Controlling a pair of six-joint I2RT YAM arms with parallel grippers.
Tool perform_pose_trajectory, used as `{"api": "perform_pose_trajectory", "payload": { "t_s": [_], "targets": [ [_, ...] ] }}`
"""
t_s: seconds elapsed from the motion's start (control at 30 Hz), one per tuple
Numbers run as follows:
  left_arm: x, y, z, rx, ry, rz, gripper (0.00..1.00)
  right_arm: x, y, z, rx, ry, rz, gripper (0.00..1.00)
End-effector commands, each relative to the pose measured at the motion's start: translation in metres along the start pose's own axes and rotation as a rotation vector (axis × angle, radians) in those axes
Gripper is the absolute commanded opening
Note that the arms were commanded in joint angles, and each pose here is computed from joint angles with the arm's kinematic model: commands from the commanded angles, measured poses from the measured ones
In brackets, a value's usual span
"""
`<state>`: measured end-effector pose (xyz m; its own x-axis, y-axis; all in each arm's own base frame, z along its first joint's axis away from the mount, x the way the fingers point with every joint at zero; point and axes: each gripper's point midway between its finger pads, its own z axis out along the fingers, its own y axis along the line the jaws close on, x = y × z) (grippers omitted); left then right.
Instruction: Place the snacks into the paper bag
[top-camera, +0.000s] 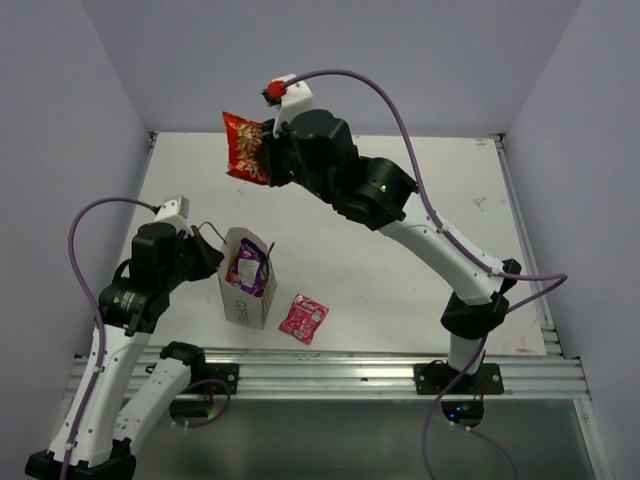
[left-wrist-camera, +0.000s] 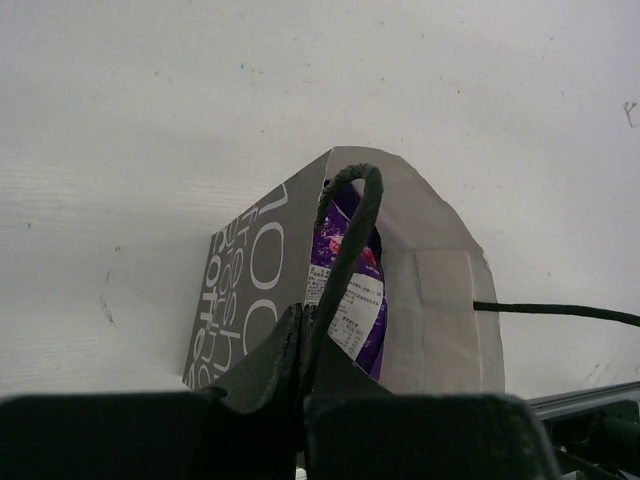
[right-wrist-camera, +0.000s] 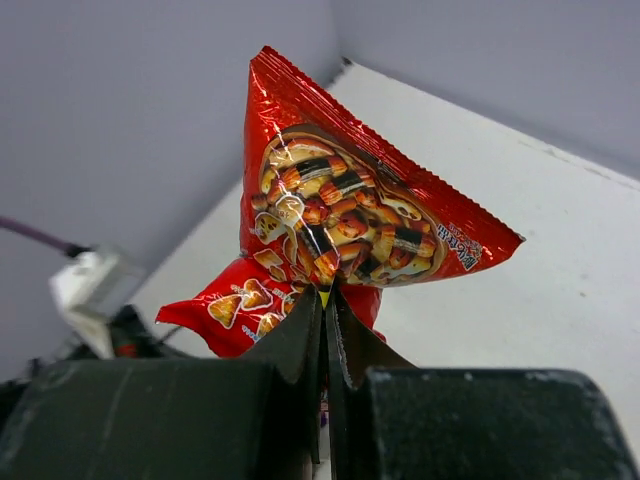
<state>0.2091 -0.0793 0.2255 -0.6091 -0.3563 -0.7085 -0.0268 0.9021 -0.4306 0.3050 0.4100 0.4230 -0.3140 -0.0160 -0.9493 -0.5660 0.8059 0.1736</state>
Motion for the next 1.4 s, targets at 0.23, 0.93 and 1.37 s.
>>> {"api": "perform_pose_trajectory", "payload": {
  "t_s": [0.23,0.93,1.37],
  "targets": [
    [-0.018,-0.015,-0.004,0.057,-0.062,-0.015,0.00,0.117,0.104,0.000,-0.264,0.292,-0.046,0.00],
    [-0.020,-0.017,-0.013,0.070,-0.083,-0.018,0.00,0.215,0.052,-0.031,-0.075,0.627,-0.278,0.00],
    [-0.018,-0.016,-0.016,0.076,-0.083,-0.002,0.00,0.281,0.080,-0.010,-0.109,0.751,-0.327,0.00]
  ]
}}
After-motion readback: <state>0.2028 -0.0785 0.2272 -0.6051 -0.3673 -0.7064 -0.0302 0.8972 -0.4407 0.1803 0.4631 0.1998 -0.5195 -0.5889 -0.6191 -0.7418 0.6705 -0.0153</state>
